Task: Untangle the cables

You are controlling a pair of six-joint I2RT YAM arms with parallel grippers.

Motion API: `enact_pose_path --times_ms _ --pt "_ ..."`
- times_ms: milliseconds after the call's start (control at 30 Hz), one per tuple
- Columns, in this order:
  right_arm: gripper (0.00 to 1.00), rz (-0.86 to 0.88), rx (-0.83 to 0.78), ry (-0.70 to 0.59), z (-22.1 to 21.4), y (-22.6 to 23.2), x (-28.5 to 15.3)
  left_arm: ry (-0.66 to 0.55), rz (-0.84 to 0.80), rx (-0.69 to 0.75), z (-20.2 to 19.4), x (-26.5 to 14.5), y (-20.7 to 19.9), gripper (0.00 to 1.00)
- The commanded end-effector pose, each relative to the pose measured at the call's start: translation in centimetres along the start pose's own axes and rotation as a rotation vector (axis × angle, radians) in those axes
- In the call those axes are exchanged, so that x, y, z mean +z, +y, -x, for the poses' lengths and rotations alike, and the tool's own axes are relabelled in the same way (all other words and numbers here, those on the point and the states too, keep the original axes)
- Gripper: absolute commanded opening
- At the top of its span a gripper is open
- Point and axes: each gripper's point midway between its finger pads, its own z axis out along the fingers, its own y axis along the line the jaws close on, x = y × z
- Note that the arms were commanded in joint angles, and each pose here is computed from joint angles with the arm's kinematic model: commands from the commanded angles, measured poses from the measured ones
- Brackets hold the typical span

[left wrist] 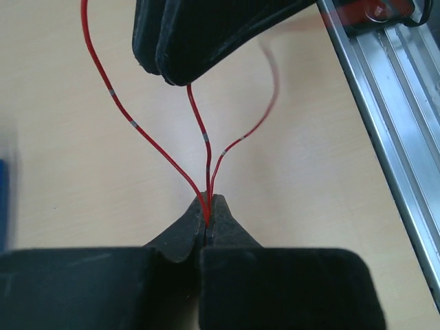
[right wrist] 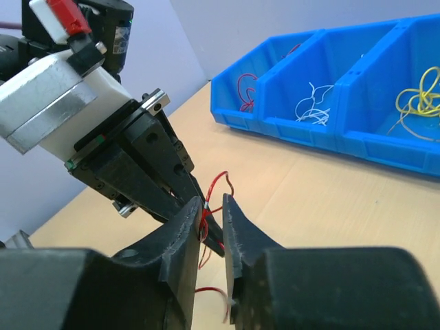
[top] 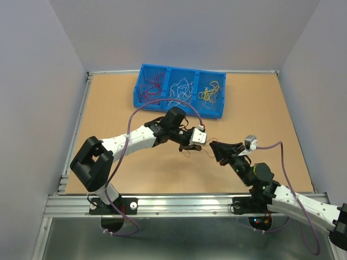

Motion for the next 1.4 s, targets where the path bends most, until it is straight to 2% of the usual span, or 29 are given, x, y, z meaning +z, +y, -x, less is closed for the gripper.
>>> enact_pose_path --times_ms 0,33,67,100,133,200,333,567,633,700,733,800,833,1000,1033,1067,1100,1133,1200,1367 --pt "0.33 -0.015 -0.017 0.038 -3.1 -1.6 -1.5 -0.071 0.126 0.04 3.7 -1.4 2.6 0.0" --pt "0.5 -0.028 -0.014 0.026 -2.9 -1.8 -1.5 -0.057 0.198 0.015 3.3 -1.9 3.8 0.0" --pt "0.58 -0.032 -0.007 0.018 -2.8 -1.9 -1.6 -0.094 0.263 0.015 4.2 -2.6 5.3 0.0" --pt "0.64 -0.037 -0.007 0.015 -2.8 -2.1 -1.7 -0.112 0.329 -0.047 4.1 -4.1 6.8 0.0" --pt "0.74 -0.035 -0.003 -0.001 -2.5 -2.1 -1.7 -0.121 0.384 -0.079 4.0 -5.0 8.0 0.0" --pt "0.8 -0.038 -0.004 -0.002 -2.5 -2.2 -1.8 -0.165 0.492 -0.152 3.8 -7.8 10.8 0.0" --pt "0.84 -0.05 0.0 -0.014 -2.1 -2.4 -2.0 -0.243 0.668 -0.234 3.6 -12.4 14.5 0.0" --pt "0.86 -0.047 -0.001 -0.048 -1.2 -2.3 -2.1 -0.29 1.06 -0.288 2.6 -21.9 21.2 0.0" --pt "0.86 -0.043 0.0 -0.036 -1.4 -2.2 -2.1 -0.289 1.133 -0.319 2.1 -23.5 23.7 0.0" --pt "0.86 -0.043 -0.002 -0.025 -1.6 -2.2 -2.1 -0.295 1.186 -0.384 1.0 -24.5 25.5 0.0" --pt "0.86 -0.041 0.0 -0.031 -1.4 -2.1 -2.0 -0.273 1.209 -0.43 -1.4 -24.7 26.9 0.0" --pt "0.86 -0.038 0.002 -0.031 -1.4 -2.1 -2.1 -0.295 1.255 -0.469 -1.8 -26.1 28.9 0.0" --pt "0.86 -0.035 -0.001 -0.03 -1.5 -2.1 -2.2 -0.271 1.277 -0.514 -4.0 -26.2 29.9 0.0" --pt "0.87 -0.046 -0.004 -0.04 -1.3 -2.3 -2.2 -0.244 1.395 -0.558 -7.2 -29.2 32.3 0.0" --pt "0.86 -0.044 -0.001 -0.041 -1.2 -2.3 -2.3 -0.226 1.401 -0.576 -8.2 -29.2 32.5 0.08" --pt "0.86 -0.043 -0.003 -0.039 -1.3 -2.3 -2.3 -0.193 1.405 -0.595 -8.6 -29.5 32.5 0.32" --pt "0.86 -0.043 -0.002 -0.039 -1.3 -2.2 -2.3 -0.173 1.411 -0.597 -8.7 -29.6 32.5 0.83" --pt "0.86 -0.042 -0.002 -0.039 -1.3 -2.2 -2.3 -0.166 1.433 -0.592 -8.3 -30.3 32.5 0.99" --pt "0.86 -0.041 0.001 -0.037 -1.3 -2.2 -2.2 -0.16 1.446 -0.565 -7.6 -30.9 31.9 0.99" --pt "0.86 -0.048 0.002 -0.035 -1.3 -2.3 -2.2 -0.262 1.458 -0.463 -2.1 -33.2 28.4 0.99"
